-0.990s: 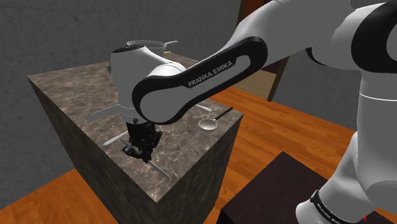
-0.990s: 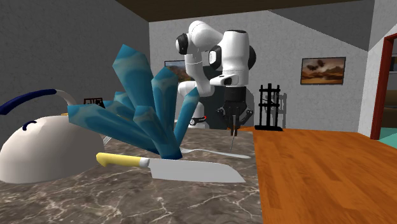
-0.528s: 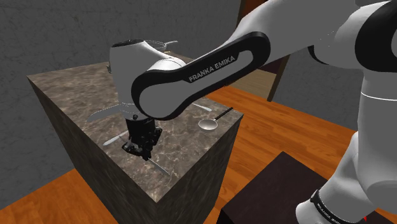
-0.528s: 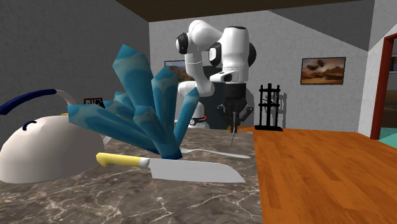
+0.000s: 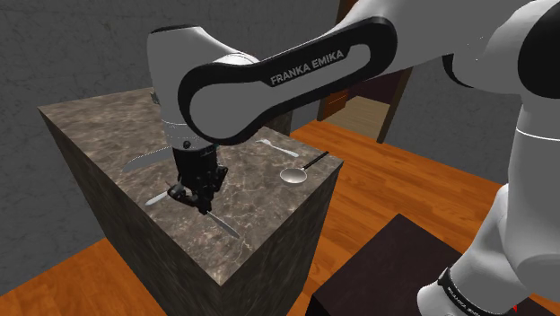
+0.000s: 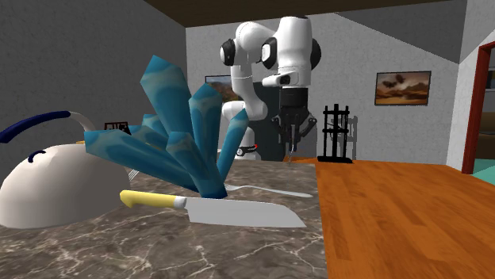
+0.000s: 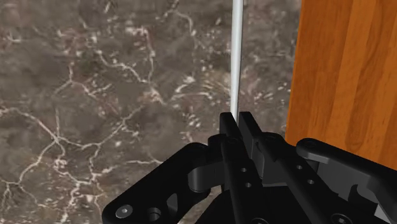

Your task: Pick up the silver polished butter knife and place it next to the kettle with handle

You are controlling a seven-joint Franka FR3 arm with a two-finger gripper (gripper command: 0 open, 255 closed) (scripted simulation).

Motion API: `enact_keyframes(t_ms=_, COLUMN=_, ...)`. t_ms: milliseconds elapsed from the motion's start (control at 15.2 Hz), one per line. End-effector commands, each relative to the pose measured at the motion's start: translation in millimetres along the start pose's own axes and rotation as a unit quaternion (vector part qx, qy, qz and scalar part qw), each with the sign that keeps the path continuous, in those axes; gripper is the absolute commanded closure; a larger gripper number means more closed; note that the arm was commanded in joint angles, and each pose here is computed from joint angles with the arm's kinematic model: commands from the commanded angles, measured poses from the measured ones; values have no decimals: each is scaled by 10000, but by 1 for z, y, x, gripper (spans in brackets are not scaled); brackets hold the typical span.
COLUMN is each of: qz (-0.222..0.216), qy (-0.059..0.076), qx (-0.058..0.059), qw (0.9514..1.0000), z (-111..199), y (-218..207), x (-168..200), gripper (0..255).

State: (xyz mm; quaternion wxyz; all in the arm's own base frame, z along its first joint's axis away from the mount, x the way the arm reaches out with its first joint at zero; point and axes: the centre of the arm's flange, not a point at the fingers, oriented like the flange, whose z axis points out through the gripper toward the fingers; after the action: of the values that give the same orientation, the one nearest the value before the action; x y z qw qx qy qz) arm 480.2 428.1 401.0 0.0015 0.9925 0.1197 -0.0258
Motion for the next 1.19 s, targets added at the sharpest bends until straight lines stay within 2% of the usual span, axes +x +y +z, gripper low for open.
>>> enact_keyframes(t_ms=0, qz=0, qy=-2, qx=-1, qw=10000, z=-10, y=1, x=0, gripper=255)
enact_keyframes(t_ms=1122, qz=0, qy=-2, qx=-1, qw=10000, z=-100, y=1, x=-5, gripper=255)
